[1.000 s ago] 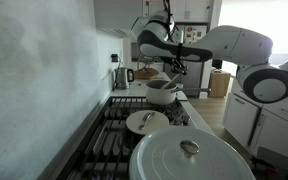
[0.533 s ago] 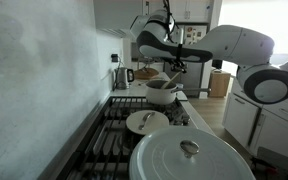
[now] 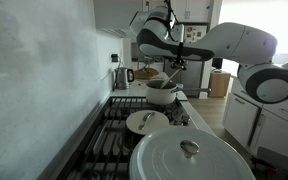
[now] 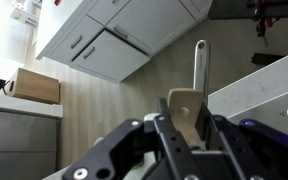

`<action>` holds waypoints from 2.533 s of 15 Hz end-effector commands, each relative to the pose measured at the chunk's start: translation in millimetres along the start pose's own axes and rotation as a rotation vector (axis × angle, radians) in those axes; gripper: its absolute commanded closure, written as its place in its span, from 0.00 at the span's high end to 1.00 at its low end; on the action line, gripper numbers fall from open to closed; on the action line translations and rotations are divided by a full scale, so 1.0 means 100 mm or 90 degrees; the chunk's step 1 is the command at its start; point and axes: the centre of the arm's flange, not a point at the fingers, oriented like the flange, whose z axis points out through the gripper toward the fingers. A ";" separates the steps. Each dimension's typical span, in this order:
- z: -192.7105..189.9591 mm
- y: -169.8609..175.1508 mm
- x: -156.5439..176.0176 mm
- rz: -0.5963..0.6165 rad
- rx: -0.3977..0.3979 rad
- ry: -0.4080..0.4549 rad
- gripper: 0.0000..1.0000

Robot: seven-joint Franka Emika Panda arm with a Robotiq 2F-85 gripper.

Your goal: Remove the wooden spatula from the chopping board and use it to stir the contents in the pot on the right side of the stove, return the wooden spatula to the chopping board

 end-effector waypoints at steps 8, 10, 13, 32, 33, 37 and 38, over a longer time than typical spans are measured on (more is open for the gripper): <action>-0.77 0.35 0.14 0.052 -0.025 0.062 0.07; -0.80 0.36 0.14 0.062 -0.026 0.074 0.07; -0.81 0.39 0.13 0.072 -0.028 0.085 0.07; -0.69 1.06 -0.17 0.094 0.023 0.148 0.07; -0.66 1.13 -0.18 0.096 0.030 0.150 0.07; -0.51 1.37 -0.24 0.099 0.066 0.159 0.07; -0.47 1.42 -0.26 0.099 0.075 0.162 0.07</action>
